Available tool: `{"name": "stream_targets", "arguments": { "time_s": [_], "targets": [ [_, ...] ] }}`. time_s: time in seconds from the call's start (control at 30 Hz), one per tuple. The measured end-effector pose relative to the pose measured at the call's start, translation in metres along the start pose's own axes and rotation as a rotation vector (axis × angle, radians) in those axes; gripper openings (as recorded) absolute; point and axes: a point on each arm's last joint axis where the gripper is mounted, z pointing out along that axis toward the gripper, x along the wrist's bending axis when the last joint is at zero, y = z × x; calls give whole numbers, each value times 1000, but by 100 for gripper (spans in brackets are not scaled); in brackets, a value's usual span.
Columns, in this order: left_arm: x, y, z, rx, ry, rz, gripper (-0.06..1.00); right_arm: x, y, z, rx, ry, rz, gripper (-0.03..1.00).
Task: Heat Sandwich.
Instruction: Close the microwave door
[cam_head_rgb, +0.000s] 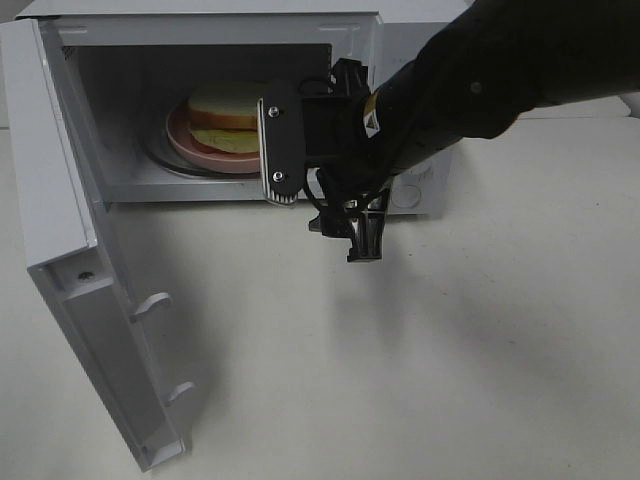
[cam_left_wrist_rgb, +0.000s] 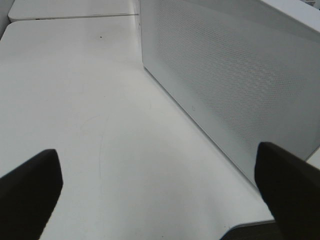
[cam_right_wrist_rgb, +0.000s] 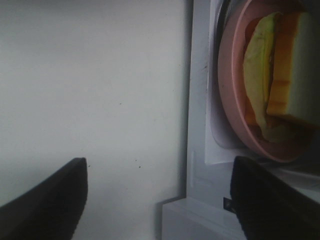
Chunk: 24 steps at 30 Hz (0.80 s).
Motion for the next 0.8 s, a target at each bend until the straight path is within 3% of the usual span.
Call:
{"name": "stream_targets", "arguments": {
  "time_s": [0.23,0.4,0.53,0.67,0.8],
  "targets": [
    [0,0,0,0,0,0,99,10,-7,-17,2,3,109,76],
    [0,0,0,0,0,0,99,19,-13,-34,-1,-3,270,76],
    [0,0,0,0,0,0,99,30,-21,-52,12,3,495,76],
    [0,0,0,0,0,0,99,38,-28,-61,55,26,640,76],
    [0,0,0,0,0,0,99,43,-32,-68,92,39,725,76]
  ]
}}
